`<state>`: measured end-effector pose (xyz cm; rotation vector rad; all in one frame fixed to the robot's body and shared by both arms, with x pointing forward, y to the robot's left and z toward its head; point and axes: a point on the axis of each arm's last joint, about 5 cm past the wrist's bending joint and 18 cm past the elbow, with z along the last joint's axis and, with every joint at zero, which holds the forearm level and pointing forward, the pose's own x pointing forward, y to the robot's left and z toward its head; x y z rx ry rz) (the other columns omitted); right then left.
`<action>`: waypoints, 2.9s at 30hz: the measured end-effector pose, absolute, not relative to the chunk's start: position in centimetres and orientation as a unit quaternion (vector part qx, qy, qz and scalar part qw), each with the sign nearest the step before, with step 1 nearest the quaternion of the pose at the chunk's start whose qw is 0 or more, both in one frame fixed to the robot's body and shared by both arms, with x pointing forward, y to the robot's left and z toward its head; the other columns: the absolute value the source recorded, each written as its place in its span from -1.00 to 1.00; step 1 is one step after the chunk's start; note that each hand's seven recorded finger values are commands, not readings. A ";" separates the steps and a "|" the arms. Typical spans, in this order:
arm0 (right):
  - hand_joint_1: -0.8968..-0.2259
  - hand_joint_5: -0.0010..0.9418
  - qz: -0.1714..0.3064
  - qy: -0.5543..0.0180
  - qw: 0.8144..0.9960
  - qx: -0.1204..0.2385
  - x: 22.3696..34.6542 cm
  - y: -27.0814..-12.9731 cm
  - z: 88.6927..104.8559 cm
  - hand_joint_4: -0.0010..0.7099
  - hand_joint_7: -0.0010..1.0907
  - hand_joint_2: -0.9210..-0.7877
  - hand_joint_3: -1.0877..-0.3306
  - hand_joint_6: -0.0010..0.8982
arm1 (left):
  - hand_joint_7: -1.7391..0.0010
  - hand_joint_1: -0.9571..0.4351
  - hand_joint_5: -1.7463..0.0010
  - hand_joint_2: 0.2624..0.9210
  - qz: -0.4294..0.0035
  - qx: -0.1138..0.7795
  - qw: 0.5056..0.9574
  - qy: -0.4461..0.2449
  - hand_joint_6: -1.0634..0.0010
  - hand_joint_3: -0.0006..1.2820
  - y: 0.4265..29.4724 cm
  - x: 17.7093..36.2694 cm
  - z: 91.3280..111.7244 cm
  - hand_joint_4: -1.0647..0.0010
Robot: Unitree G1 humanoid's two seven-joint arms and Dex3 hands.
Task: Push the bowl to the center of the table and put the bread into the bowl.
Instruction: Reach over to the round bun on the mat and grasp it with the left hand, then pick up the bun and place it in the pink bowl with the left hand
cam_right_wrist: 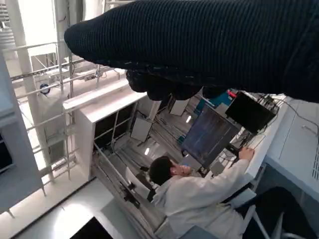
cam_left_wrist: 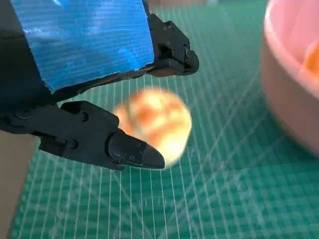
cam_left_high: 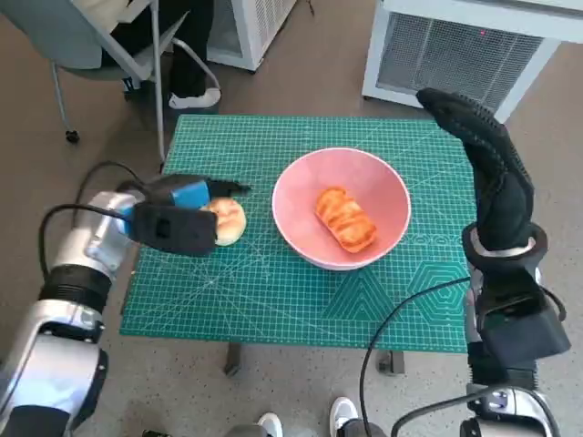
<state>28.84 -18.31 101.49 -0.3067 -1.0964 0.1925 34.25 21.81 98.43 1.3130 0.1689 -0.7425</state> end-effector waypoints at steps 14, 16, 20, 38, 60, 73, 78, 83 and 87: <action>-0.03 -1.00 0.091 -0.522 0.835 -0.146 28.8 -18.3 101.7 -0.29 0.05 -1.00 -0.24 -1.00 | 0.85 0.25 0.87 1.00 -0.319 0.600 0.731 0.065 -0.19 -0.94 20.8 34.2 97.0 -0.15; -0.03 -1.00 0.091 -0.522 0.835 -0.146 28.8 -18.3 101.7 -0.29 0.05 -1.00 -0.24 -1.00 | 0.33 0.11 0.82 1.00 -0.318 0.603 0.729 0.064 -0.11 -0.84 20.9 34.2 96.9 -0.27; -0.03 -1.00 0.091 -0.523 0.835 -0.146 28.8 -18.3 101.7 -0.29 0.04 -1.00 -0.23 -1.00 | -0.42 0.29 -0.10 1.00 -0.318 0.606 0.727 0.058 0.10 -0.71 20.9 34.1 96.9 -0.12; -0.06 -1.00 0.092 -0.523 0.834 -0.147 28.7 -18.3 101.6 -0.29 0.04 -1.00 -0.23 -1.00 | -0.48 0.38 -0.36 1.00 -0.265 0.574 0.775 -0.016 0.00 -0.80 22.5 34.8 101.4 -0.21; -0.03 -1.00 0.094 -0.523 0.835 -0.145 28.8 -18.2 101.5 -0.29 0.05 -1.00 -0.23 -1.00 | -0.43 0.38 -0.35 1.00 -0.261 0.498 0.771 -0.299 -0.08 -0.84 16.3 34.8 110.3 -0.25; -0.04 -1.00 0.095 -0.527 0.832 -0.146 28.7 -18.2 101.7 -0.29 0.05 -1.00 -0.23 -1.00 | -0.19 0.10 0.19 0.95 -0.362 0.502 0.738 -0.270 0.24 -0.69 12.0 35.3 107.7 0.20; -0.05 -1.00 0.094 -0.534 0.827 -0.148 28.6 -18.2 101.9 -0.30 0.03 -1.00 -0.23 -1.00 | 0.45 -0.10 0.83 0.99 -0.385 0.531 0.723 -0.217 0.36 -0.82 11.8 35.6 107.0 0.32; -0.06 -1.00 0.089 -0.537 0.825 -0.151 28.4 -18.5 102.1 -0.31 0.02 -1.00 -0.23 -1.00 | 0.57 -0.18 0.97 1.00 -0.397 0.540 0.719 -0.185 0.46 -0.84 11.9 35.8 106.8 0.57; -0.06 -1.00 0.087 -0.536 0.826 -0.153 28.4 -18.6 102.1 -0.32 0.00 -1.00 -0.23 -1.00 | 0.63 -0.20 0.99 1.00 -0.393 0.539 0.721 -0.189 0.55 -0.85 12.0 35.7 107.0 0.75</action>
